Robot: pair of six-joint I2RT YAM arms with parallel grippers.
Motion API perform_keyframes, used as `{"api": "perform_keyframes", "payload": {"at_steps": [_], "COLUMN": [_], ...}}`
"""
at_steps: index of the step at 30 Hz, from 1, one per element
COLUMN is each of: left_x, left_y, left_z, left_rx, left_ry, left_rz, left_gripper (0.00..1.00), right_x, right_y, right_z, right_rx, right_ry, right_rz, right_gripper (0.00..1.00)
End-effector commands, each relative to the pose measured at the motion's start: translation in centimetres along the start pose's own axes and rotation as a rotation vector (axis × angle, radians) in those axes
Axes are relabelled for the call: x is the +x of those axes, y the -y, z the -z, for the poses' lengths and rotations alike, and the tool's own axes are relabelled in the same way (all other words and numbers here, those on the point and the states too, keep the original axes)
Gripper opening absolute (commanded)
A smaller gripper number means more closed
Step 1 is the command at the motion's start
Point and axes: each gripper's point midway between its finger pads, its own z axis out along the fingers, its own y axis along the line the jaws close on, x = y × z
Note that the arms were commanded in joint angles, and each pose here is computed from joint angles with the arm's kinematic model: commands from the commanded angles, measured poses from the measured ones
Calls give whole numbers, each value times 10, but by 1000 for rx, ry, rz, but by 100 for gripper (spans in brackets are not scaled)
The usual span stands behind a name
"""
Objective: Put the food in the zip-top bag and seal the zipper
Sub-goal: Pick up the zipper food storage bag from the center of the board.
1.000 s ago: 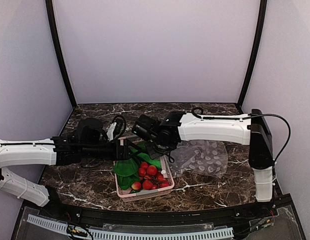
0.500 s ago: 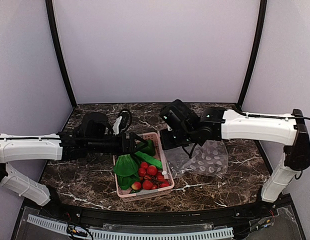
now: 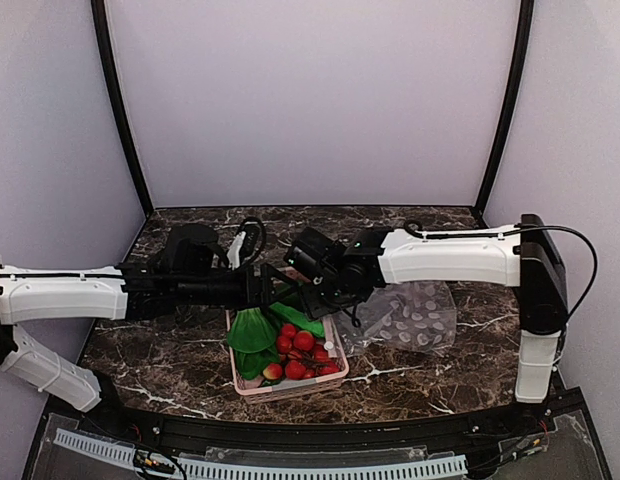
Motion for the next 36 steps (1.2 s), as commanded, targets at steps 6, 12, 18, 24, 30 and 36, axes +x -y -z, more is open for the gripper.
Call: {"api": "perform_keyframes", "payload": {"at_steps": [6,12,18,24,30,36], "left_x": [4,5,4,2,-6,-7], "left_y": [-8,-9,-6,0,16,20], "left_z": [10,8,10,10,8,-1], "left_rx": [-18,-14,-7,16,78,118], "left_ry": [8,3,8,6,16,17], "left_rz": [13,18,16,13,30,58], "left_gripper": [79,79,79,79,79,79], "right_x": [-2,-7,-14,-18,-21,-14], "right_y": [-1,-1,-3,-3,-44,-60], "right_z": [-3,6,27,48,82,99], "right_rx": [24,0,-61,-138,-463,-521], "right_ry": [-8,10,56,100,242,307], "right_rz": [9,-17,-55,-79,18,88], "right_gripper": [23,4,0,0,0,0]}}
